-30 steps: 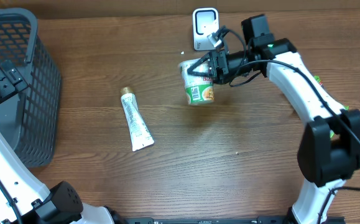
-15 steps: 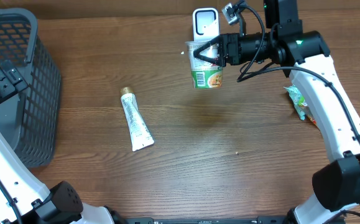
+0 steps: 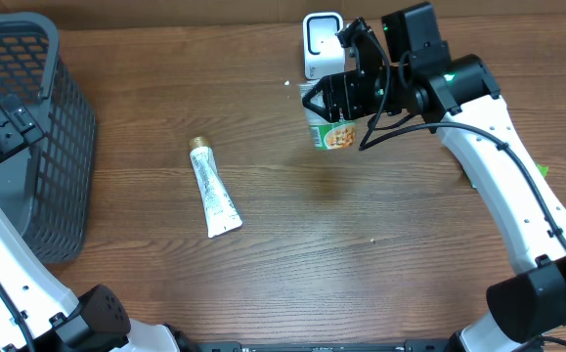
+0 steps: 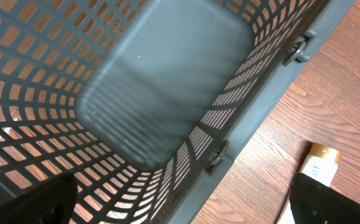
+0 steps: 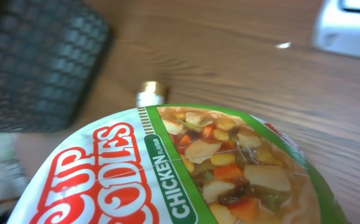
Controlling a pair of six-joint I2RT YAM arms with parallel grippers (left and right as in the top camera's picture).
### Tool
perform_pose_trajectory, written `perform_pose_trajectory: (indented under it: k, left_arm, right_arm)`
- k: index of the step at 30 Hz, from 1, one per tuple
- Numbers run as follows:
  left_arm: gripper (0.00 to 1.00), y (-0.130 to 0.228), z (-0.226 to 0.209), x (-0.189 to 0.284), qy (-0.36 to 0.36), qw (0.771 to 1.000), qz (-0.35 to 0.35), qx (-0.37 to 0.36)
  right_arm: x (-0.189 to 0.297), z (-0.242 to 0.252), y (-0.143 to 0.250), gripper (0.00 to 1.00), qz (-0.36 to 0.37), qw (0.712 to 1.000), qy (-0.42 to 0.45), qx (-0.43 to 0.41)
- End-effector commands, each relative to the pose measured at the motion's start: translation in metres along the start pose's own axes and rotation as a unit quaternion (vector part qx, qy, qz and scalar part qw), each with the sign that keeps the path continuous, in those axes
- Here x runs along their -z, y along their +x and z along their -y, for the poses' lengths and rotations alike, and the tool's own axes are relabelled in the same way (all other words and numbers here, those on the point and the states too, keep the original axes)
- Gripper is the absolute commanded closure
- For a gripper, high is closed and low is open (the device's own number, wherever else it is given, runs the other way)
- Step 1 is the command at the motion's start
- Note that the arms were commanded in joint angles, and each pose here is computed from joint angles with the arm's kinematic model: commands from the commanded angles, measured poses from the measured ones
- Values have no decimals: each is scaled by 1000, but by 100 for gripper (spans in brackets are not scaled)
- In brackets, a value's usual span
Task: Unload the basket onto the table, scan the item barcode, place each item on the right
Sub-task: 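Hold the cup in front of the white scanner with right gripper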
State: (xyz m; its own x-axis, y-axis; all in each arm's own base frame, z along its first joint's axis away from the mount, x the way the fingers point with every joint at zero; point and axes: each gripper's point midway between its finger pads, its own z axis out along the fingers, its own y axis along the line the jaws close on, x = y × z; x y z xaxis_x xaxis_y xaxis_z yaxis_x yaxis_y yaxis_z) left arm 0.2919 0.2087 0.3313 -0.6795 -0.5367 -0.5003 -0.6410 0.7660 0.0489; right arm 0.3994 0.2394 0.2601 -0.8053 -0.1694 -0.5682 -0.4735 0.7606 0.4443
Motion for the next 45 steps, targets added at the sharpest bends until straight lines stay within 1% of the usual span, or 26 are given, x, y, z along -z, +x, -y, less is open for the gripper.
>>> perform_pose_trajectory:
  k: [1, 3, 5, 8, 10, 11, 12, 13, 18, 21, 22, 23, 24, 26, 28, 30, 40, 45]
  left_arm:
    - [0, -3, 1, 8, 3, 1000, 13, 0]
    - [0, -3, 1, 8, 3, 1000, 13, 0]
    - [0, -3, 1, 8, 3, 1000, 13, 0]
    - [0, -3, 1, 8, 3, 1000, 13, 0]
    - [0, -3, 1, 8, 3, 1000, 13, 0]
    - [0, -3, 1, 8, 3, 1000, 13, 0]
    - [0, -3, 1, 8, 3, 1000, 13, 0]
    - [0, -3, 1, 8, 3, 1000, 13, 0]
    - [0, -3, 1, 8, 3, 1000, 13, 0]
    - [0, -3, 1, 8, 3, 1000, 13, 0]
    - [0, -3, 1, 8, 3, 1000, 13, 0]
    - [0, -3, 1, 8, 3, 1000, 13, 0]
    - [0, -3, 1, 8, 3, 1000, 13, 0]
    - [0, -3, 1, 8, 3, 1000, 13, 0]
    - [0, -3, 1, 8, 3, 1000, 13, 0]
    - [0, -3, 1, 8, 3, 1000, 13, 0]
    - [0, -3, 1, 8, 3, 1000, 13, 0]
    - [0, -3, 1, 8, 3, 1000, 13, 0]
  right_arm:
    - [53, 20, -56, 31, 112, 979, 168, 38]
    - [71, 33, -78, 31, 157, 957, 238, 56]
    - [81, 41, -101, 33, 192, 930, 293, 109]
    - [76, 52, -120, 37, 209, 906, 337, 151]
    - [68, 69, -136, 38, 224, 880, 385, 165]
    - [62, 75, -142, 38, 227, 872, 398, 172]
    - [52, 84, -149, 40, 230, 860, 415, 186]
    - [48, 91, -158, 40, 241, 845, 436, 194]
    - [2, 111, -179, 41, 256, 813, 460, 251]
    - [-28, 123, -189, 41, 260, 783, 477, 302]
    - [-33, 125, -190, 41, 262, 779, 480, 308]
    - [-43, 129, -191, 41, 262, 768, 484, 327]
    - [-59, 131, -190, 42, 247, 761, 478, 361]
    - [-86, 131, -183, 43, 219, 753, 456, 421]
    - [-104, 131, -178, 44, 204, 749, 437, 454]
    - [-117, 130, -173, 45, 201, 753, 419, 466]
    - [-108, 125, -189, 48, 251, 746, 394, 475]
    - [-112, 122, -188, 48, 253, 749, 376, 484]
